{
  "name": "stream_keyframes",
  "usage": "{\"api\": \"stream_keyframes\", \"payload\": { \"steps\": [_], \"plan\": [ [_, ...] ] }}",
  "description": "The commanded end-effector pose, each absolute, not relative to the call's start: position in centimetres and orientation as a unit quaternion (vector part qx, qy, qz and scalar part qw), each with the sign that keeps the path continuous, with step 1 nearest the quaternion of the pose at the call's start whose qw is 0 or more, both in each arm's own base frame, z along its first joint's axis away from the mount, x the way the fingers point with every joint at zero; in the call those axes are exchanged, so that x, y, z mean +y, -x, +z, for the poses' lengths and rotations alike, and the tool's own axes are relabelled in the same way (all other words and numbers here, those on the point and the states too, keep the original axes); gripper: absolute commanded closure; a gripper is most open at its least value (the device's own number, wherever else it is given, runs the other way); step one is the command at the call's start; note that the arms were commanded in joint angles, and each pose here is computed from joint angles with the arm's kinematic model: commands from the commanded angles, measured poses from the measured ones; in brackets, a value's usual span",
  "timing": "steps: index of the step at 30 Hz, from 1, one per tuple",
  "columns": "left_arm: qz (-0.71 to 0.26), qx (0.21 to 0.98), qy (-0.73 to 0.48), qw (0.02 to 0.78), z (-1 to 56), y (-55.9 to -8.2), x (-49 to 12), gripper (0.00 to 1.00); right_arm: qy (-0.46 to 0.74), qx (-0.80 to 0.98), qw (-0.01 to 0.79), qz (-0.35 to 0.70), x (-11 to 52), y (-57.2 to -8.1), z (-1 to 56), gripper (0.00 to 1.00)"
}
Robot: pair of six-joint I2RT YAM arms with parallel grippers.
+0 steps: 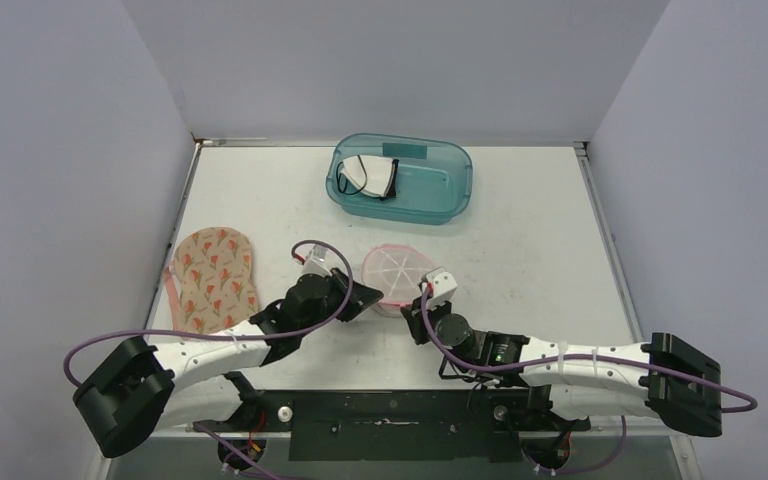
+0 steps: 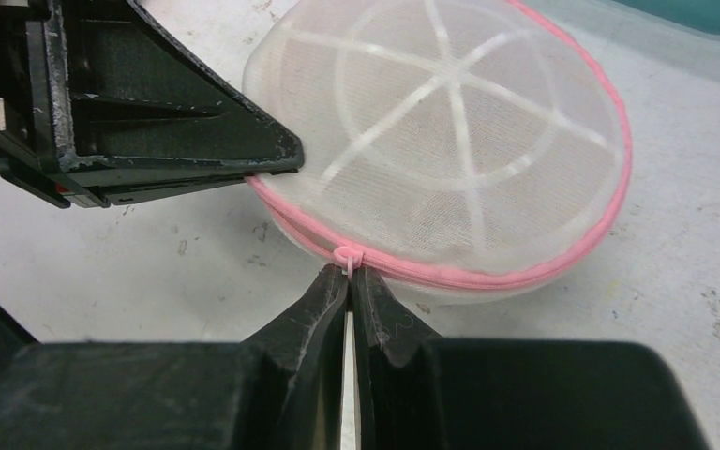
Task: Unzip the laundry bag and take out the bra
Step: Unzip the laundry bag at the center of the board.
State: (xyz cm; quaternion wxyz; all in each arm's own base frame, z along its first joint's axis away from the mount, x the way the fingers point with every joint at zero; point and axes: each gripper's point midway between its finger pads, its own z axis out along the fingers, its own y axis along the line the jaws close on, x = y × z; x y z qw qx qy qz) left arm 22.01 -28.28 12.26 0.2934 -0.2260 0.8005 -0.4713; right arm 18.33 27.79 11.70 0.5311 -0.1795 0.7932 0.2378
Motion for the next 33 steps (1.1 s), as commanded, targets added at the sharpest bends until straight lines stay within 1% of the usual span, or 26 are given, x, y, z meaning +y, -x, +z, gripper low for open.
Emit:
{"api": "stream_keyframes", "payload": {
  "steps": [1,8,15,17,19,25,29,30,31,33],
  "plan": [
    [-0.504,0.786,0.187,0.304,14.8,-22.7,-29.4,1.0,0.153,0.787,0.559,0.212,26.3,-19.4,13.3,0.95],
    [-0.52,0.792,0.1,0.305,16.2,-22.4,-29.9,1.0,0.18,0.759,0.583,0.228,25.5,-18.8,15.9,0.95],
    [-0.537,0.771,0.009,0.343,20.9,-23.8,-31.9,1.0,0.237,0.722,0.595,0.261,26.3,-17.3,19.6,0.95],
    [-0.538,0.772,-0.003,0.339,21.2,-24.4,-32.4,1.0,0.237,0.721,0.594,0.266,26.5,-17.2,19.7,0.95],
    [-0.538,0.775,-0.005,0.333,20.6,-25.0,-32.8,1.0,0.231,0.725,0.59,0.27,26.7,-17.2,19.2,0.95],
    [-0.527,0.794,0.019,0.303,16.1,-25.5,-32.9,1.0,0.201,0.739,0.577,0.285,27.0,-17.1,16.8,0.95],
    [-0.53,0.794,0.032,0.297,15.5,-25.0,-32.5,1.0,0.181,0.745,0.577,0.281,26.7,-17.3,16.1,0.95],
    [-0.528,0.794,0.033,0.299,15.6,-24.9,-32.3,0.97,0.179,0.745,0.578,0.281,26.7,-17.3,16.1,0.95],
    [-0.523,0.797,0.036,0.3,15.6,-24.8,-31.9,0.9,0.179,0.745,0.578,0.282,26.8,-17.4,16.1,0.95],
    [-0.512,0.801,0.044,0.306,15.8,-24.5,-31.1,0.68,0.178,0.745,0.578,0.282,27.0,-17.4,16.1,0.95]
  ]
}}
